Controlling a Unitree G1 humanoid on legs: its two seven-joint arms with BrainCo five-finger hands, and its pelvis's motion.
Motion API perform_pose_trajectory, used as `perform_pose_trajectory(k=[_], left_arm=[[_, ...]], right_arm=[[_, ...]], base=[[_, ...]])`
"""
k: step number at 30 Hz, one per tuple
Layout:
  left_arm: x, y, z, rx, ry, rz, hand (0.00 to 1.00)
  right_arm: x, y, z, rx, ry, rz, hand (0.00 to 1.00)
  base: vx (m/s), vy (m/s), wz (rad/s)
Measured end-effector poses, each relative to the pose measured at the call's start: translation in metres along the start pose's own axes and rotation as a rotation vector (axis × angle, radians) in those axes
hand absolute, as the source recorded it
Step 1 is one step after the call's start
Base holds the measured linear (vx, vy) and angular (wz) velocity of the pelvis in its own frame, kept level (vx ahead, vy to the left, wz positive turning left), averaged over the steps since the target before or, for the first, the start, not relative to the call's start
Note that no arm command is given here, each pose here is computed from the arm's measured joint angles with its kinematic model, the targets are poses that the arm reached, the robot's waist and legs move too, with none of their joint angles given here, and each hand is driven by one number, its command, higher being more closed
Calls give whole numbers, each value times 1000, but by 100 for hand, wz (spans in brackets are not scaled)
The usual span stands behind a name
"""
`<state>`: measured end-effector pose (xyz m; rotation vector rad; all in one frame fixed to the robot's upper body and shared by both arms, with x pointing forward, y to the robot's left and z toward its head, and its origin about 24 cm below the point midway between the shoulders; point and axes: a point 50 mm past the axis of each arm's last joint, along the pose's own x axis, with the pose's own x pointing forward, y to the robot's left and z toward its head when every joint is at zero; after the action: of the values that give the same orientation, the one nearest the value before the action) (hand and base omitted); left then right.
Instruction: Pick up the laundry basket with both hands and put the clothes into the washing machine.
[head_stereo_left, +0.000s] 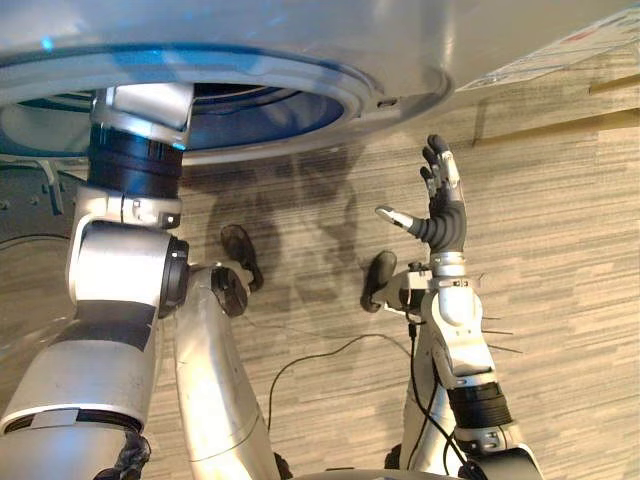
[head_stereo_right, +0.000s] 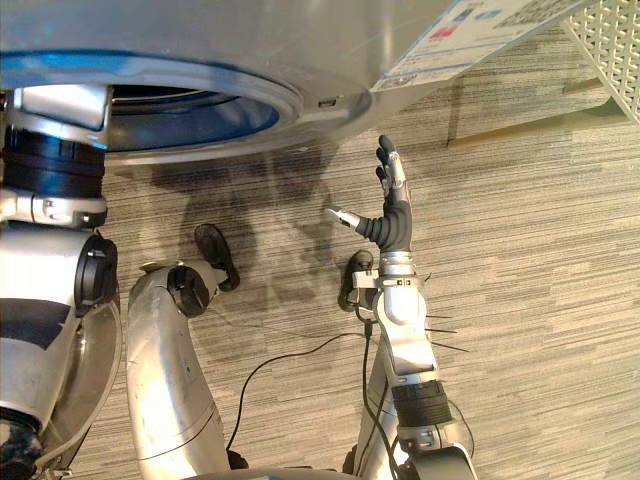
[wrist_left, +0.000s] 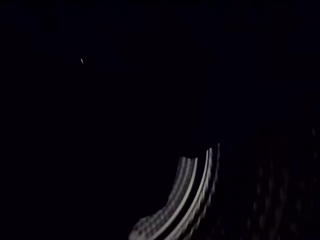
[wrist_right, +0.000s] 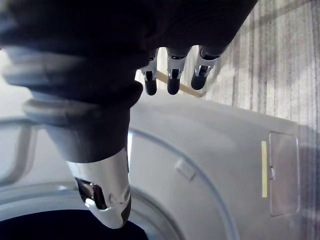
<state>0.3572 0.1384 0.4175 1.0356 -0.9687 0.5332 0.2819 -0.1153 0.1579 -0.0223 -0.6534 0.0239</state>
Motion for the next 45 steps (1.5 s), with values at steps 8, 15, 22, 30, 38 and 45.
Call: perform_pose_trajectory(k=[8,15,22,30,38,45], left_arm=[[-2,-11,-16,-60,110,-155,0],[-4,3,-29,-464,231,-41,0],[-101,-45,-68,-866,569,147,0],[-173,-73,-77,-1031,705,113,0],[-256,-102,-55,-1116,917,84,0],[-299,-102,-43,-1161,997,58,0]], right_arm=[[0,1,7,30,-23,39,0],[0,-4,7,77,-16,-24,0],[0,-2,5,66,3,-60,0],[-1,-11,2,49,31,-105,0],[-11,-18,-5,37,72,-141,0],[-19,-23,-10,3,98,-165,0]], base=[[41,-22,-3],[42,-21,2],[38,-35,10],[50,-38,4],[49,-36,3],[41,-46,3]])
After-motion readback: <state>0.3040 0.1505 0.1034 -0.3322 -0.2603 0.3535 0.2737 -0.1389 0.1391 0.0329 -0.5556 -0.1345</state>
